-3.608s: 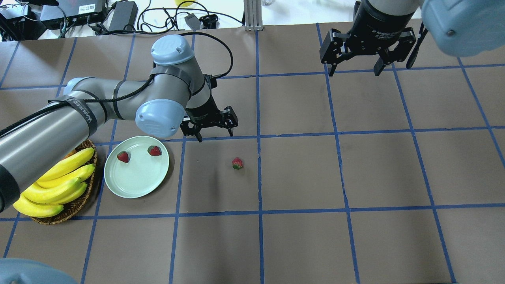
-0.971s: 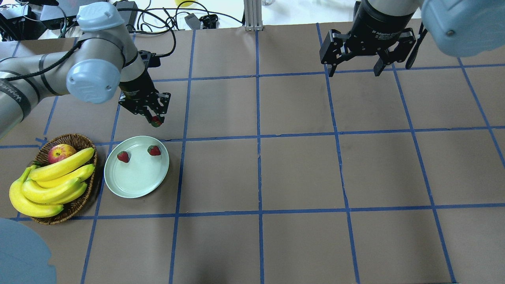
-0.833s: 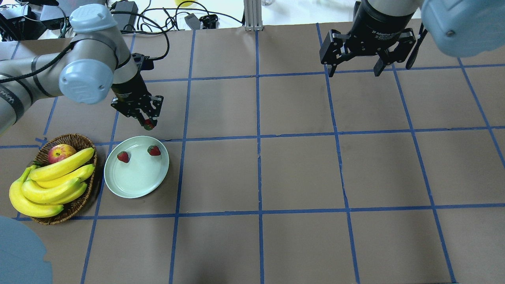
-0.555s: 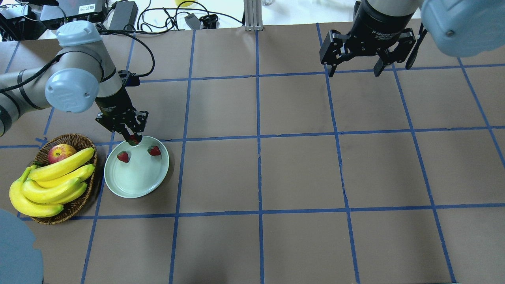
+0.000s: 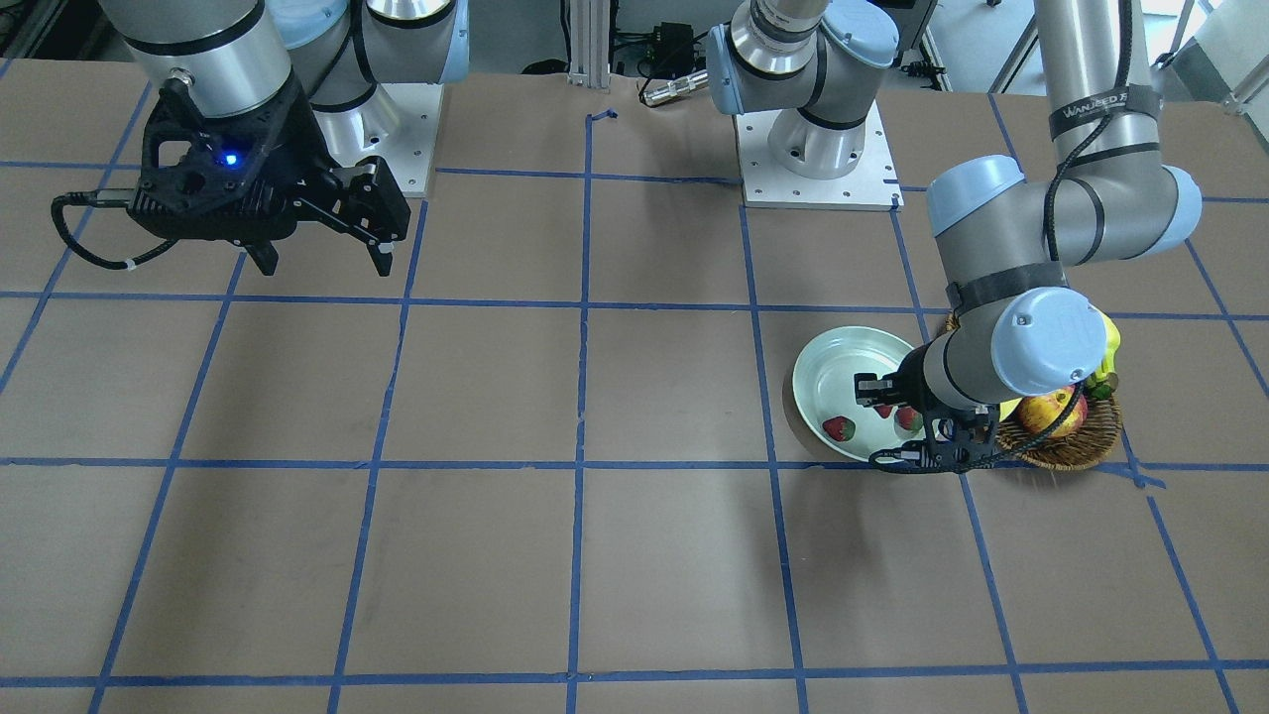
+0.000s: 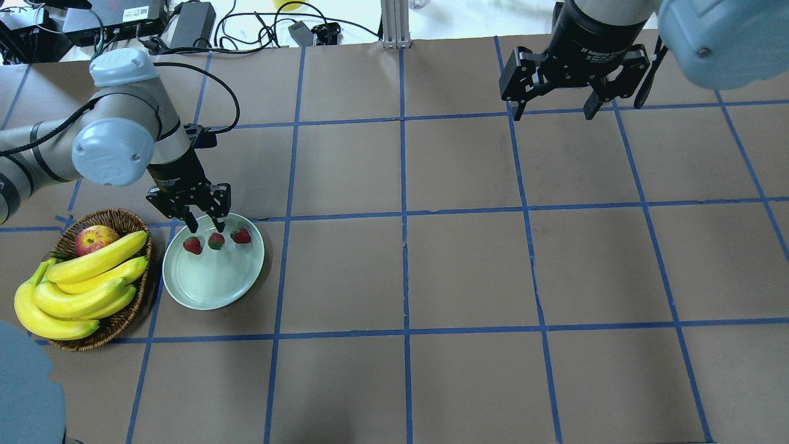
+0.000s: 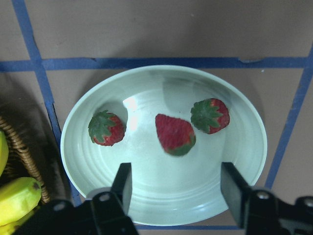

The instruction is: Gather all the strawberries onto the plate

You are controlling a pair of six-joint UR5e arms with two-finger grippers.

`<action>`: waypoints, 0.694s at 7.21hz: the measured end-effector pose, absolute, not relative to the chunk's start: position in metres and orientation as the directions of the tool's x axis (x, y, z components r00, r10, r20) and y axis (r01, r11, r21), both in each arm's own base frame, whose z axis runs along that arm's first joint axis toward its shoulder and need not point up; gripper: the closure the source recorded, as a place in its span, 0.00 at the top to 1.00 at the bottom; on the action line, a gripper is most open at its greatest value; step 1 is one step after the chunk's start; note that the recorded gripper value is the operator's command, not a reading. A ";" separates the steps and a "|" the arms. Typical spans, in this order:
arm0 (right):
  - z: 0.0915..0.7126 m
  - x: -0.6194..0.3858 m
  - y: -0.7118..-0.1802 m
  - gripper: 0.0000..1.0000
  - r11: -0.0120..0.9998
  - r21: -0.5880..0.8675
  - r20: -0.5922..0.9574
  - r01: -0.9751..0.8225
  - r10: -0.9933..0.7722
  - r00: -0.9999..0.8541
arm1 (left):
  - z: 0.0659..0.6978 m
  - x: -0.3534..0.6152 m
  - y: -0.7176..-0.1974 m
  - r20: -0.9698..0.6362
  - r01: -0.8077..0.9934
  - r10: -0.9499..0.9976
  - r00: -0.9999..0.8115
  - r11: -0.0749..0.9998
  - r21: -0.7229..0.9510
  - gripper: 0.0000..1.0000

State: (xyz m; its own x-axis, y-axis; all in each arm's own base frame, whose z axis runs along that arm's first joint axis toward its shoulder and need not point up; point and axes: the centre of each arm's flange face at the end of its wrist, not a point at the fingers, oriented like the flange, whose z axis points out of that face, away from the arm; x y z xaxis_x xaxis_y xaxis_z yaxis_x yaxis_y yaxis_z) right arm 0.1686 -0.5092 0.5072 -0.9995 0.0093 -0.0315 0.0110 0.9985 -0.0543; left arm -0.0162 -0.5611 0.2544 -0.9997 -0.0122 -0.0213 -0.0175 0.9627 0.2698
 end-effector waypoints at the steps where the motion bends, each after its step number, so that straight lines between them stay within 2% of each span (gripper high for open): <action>1: 0.507 0.169 -0.509 1.00 0.998 -0.055 -0.032 0.011 0.009 -0.999 | 0.274 -0.017 -0.570 -0.024 -0.019 -0.014 -1.000 0.974 0.228 1.00; 3: 0.507 0.168 -0.509 1.00 0.998 -0.055 -0.031 0.011 0.010 -0.999 | 0.341 -0.028 -0.586 -0.025 -0.026 -0.023 -0.999 0.993 0.115 1.00; 5: 0.507 0.168 -0.509 1.00 0.999 -0.052 -0.030 0.012 0.011 -0.999 | 0.418 -0.045 -0.580 0.018 -0.125 -0.125 -0.992 0.992 0.004 1.00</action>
